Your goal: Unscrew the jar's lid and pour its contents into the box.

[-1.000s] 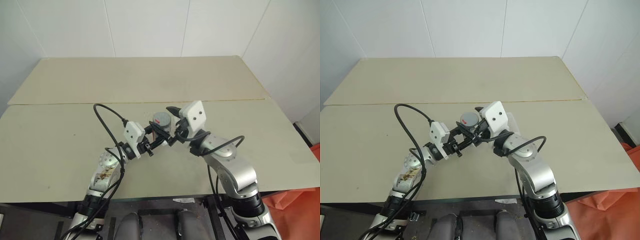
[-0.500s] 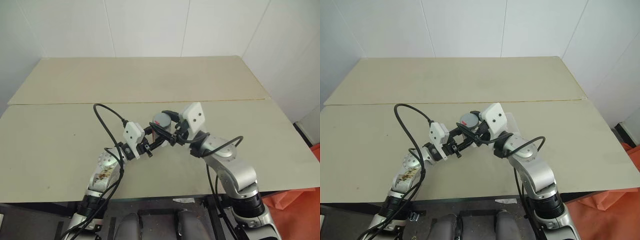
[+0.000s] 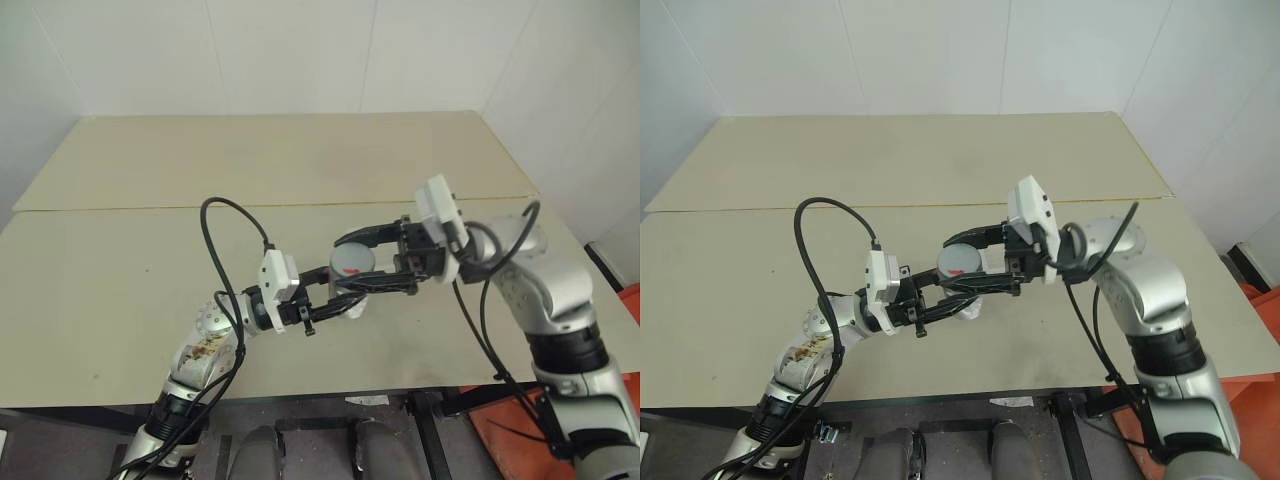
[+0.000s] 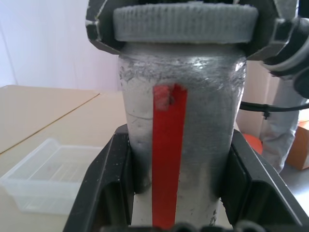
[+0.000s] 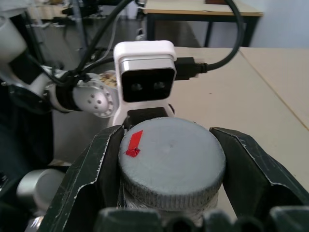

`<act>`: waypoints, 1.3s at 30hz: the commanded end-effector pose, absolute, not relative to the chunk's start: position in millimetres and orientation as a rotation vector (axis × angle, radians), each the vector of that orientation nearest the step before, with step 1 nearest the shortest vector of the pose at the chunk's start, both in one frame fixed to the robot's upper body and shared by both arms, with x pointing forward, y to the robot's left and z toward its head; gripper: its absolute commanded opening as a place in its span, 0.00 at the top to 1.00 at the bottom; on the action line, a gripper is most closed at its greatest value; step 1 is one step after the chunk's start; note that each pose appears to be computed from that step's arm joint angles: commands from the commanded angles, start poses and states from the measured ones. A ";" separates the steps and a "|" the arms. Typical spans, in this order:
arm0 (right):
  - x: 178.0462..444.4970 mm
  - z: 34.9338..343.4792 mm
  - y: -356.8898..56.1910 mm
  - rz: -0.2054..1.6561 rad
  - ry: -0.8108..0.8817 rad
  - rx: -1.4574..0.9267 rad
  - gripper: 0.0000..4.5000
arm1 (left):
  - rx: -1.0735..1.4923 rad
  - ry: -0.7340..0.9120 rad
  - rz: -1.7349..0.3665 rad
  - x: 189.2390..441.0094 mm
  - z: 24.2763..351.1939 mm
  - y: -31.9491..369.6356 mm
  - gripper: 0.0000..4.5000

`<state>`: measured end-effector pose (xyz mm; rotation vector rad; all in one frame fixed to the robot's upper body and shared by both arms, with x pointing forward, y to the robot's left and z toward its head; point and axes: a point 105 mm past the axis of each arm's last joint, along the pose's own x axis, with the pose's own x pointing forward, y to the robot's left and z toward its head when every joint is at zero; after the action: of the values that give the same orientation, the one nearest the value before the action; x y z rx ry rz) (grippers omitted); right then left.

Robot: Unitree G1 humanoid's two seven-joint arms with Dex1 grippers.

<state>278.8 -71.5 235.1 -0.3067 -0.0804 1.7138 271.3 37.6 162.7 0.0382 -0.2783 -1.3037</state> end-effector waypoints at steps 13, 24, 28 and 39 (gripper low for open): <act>297.1 239.9 -68.1 1.939 -0.035 -0.419 0.13 | 0.055 -0.369 -1.334 260.2 182.7 23.1 0.57; 277.8 269.1 -109.0 1.762 -0.203 -0.343 0.01 | 0.076 -0.336 -1.268 270.7 170.5 32.5 0.57; 266.7 271.5 -111.0 1.540 -0.255 -0.326 0.01 | 0.079 -0.332 -1.214 282.9 168.2 34.1 0.57; 260.6 246.4 -65.0 0.774 -0.328 -0.194 0.01 | 0.160 -0.346 -1.057 320.5 164.9 37.8 0.57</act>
<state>264.6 -68.4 235.6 -0.1837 -0.2706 0.8562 318.3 38.0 152.0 0.1425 -0.2875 -1.0703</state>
